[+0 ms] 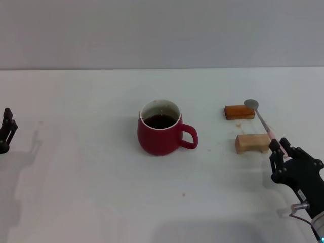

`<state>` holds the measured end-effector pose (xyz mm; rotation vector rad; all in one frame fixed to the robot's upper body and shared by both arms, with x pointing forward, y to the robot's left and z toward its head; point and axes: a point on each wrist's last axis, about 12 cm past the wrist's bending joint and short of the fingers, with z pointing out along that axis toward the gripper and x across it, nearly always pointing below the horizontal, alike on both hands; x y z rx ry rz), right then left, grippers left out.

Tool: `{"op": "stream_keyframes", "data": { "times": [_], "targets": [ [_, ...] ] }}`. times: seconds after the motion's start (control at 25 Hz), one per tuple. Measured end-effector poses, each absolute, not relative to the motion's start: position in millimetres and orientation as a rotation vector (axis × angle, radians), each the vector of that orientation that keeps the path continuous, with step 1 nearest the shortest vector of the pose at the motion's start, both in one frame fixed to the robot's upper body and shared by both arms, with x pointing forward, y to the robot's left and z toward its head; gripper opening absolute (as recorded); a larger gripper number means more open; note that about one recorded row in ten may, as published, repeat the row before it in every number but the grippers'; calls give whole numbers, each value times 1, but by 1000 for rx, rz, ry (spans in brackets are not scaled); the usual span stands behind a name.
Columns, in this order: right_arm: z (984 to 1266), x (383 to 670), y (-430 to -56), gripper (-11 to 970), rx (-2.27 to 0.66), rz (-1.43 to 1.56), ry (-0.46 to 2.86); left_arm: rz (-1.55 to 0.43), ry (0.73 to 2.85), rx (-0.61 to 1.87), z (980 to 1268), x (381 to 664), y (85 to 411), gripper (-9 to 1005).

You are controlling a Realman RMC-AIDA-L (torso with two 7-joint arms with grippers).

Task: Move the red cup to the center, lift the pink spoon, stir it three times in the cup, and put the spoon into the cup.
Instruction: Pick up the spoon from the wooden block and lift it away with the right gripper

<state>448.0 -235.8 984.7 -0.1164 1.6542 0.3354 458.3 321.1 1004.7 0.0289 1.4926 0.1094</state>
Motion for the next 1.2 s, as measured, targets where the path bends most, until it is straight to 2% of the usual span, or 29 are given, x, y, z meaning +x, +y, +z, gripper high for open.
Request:
{"op": "stream_keyframes", "data": {
  "times": [0.96, 1.2],
  "targets": [
    [1008, 442, -228, 154, -112, 405, 1465, 101, 1513, 32, 1002, 457, 320, 859],
    [1020, 452, -223, 154, -115, 474, 1473, 102, 1529, 32, 1000, 457, 321, 859]
  ]
}}
